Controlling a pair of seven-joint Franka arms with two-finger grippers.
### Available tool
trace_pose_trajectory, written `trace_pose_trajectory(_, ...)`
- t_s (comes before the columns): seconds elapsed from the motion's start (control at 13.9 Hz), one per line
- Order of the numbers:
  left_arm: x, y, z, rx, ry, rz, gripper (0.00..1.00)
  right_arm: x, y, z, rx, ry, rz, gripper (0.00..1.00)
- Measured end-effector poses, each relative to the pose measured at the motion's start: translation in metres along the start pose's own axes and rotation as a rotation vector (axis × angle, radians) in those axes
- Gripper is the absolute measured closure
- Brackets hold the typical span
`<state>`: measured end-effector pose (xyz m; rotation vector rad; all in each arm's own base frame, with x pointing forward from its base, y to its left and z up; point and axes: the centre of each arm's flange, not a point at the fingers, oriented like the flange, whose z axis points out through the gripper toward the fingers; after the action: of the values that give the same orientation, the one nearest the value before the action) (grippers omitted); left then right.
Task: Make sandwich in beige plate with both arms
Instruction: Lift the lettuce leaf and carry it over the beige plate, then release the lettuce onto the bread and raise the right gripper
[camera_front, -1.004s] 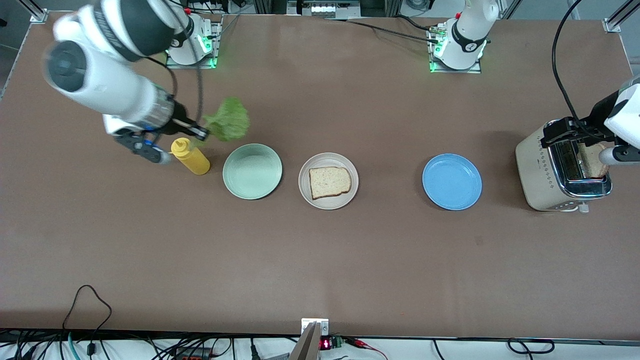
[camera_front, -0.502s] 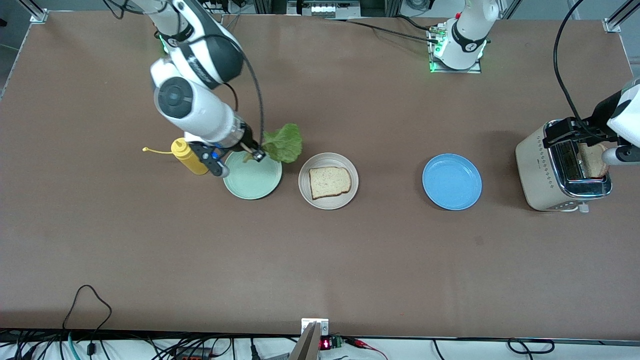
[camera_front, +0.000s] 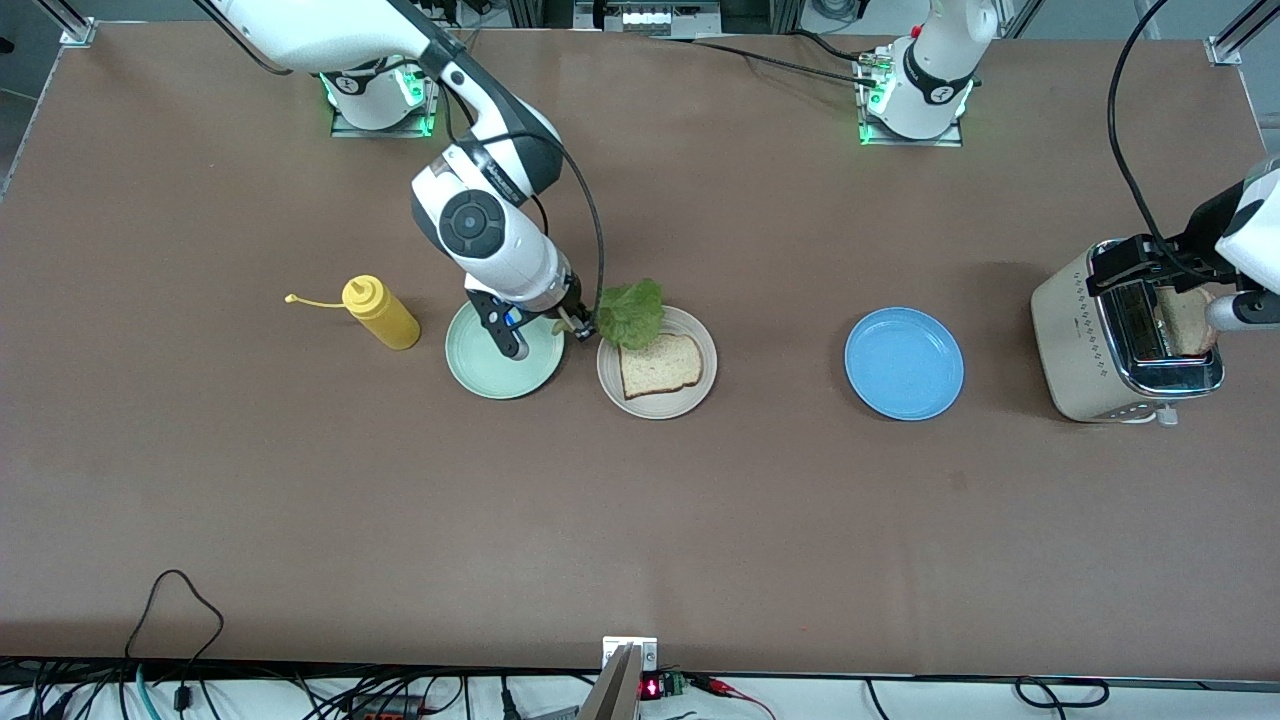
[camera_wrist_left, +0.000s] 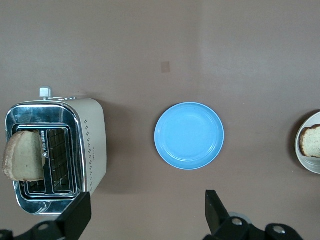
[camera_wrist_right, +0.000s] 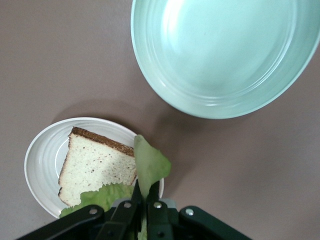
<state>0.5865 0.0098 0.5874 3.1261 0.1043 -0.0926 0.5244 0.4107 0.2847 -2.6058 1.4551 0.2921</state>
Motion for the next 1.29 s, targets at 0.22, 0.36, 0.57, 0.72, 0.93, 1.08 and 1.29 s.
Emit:
trace_pose_trajectory(0.22,0.000,-0.002,0.000,0.000,0.000,-0.003,0.00,-0.007,-0.002,0.018,0.016,-0.002,0.029,0.95)
trace_pose_trajectory(0.36,0.000,-0.002,0.000,0.000,0.000,-0.003,0.00,-0.009,-0.003,0.029,0.026,-0.003,0.054,0.95)
trace_pose_trajectory(0.57,0.000,-0.002,0.000,0.000,0.000,-0.004,0.00,-0.005,-0.007,0.044,0.058,-0.013,0.081,0.95)
trace_pose_trajectory(0.72,0.000,-0.006,0.000,-0.001,0.000,-0.010,0.00,-0.004,-0.012,0.056,0.065,0.000,0.066,0.95)
trace_pose_trajectory(0.93,0.001,-0.012,0.001,-0.001,-0.001,-0.020,0.00,-0.010,-0.023,0.069,0.078,0.013,0.018,0.95)
trace_pose_trajectory(1.08,0.001,-0.012,0.001,-0.001,-0.001,-0.020,0.00,-0.013,-0.028,0.070,0.086,0.008,-0.024,0.95)
trace_pose_trajectory(1.29,0.001,-0.012,0.001,-0.001,-0.002,-0.020,0.00,-0.014,-0.030,0.070,0.090,0.008,-0.043,0.89)
